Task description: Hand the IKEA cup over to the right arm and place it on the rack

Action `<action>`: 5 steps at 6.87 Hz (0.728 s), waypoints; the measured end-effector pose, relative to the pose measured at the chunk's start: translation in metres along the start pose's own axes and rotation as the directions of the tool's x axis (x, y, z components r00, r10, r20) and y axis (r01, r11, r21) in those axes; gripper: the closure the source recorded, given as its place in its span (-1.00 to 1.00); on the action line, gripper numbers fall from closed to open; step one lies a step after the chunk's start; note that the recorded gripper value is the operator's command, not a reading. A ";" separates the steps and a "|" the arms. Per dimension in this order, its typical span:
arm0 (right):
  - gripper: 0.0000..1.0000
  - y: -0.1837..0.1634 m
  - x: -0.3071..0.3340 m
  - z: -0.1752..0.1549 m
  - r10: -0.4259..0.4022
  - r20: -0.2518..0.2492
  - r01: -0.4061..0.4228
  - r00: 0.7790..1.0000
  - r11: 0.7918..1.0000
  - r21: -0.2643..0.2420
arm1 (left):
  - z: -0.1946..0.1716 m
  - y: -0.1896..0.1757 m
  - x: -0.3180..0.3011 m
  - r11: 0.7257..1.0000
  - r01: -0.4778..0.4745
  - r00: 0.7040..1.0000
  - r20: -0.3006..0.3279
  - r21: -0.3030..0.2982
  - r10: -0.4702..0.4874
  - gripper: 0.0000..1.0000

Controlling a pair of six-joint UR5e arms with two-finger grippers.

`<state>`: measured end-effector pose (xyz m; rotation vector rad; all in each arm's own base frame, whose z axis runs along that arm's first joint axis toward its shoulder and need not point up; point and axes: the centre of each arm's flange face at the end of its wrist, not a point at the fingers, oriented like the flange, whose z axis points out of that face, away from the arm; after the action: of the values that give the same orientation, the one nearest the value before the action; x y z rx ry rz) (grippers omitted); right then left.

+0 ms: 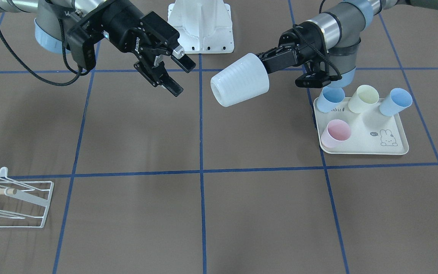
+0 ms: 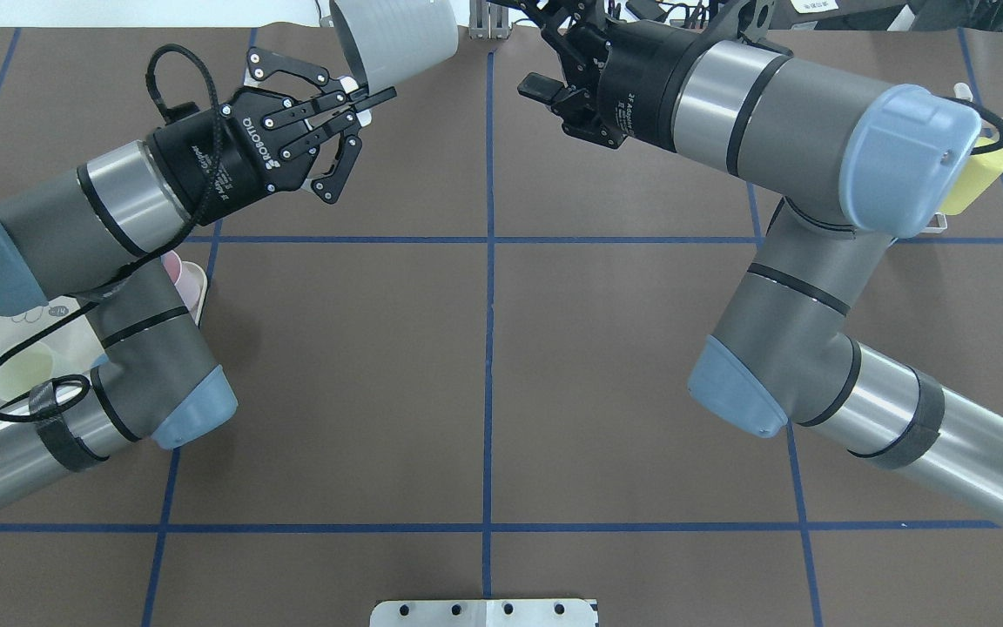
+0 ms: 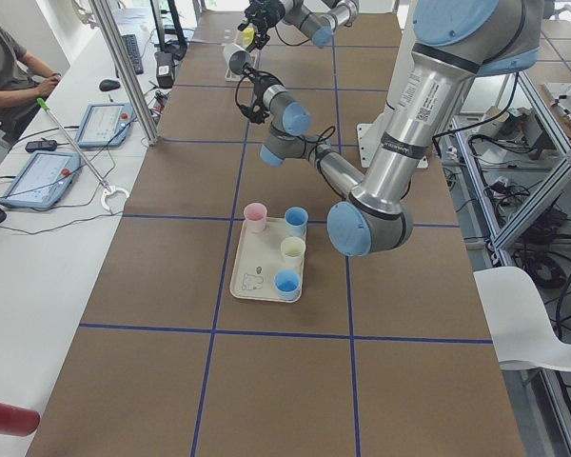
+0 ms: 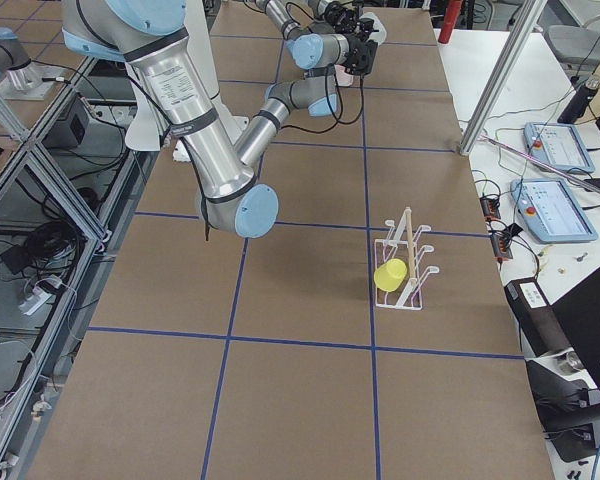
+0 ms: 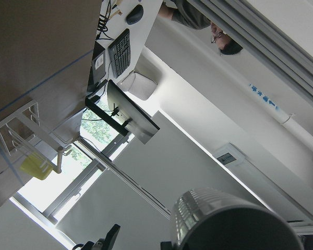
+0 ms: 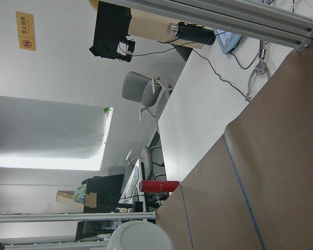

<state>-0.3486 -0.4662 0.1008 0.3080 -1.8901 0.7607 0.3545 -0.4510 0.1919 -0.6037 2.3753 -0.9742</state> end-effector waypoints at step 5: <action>-0.99 0.004 -0.002 0.002 0.002 0.005 -0.002 1.000 1.000 -0.006 | 0.030 0.021 -0.030 0.998 0.049 0.999 -0.020 -0.026 -0.049 1.00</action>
<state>-0.3516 -0.4642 0.0973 0.3044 -1.8969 0.7561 0.3913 -0.4358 0.1657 -0.6676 2.4049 -0.9762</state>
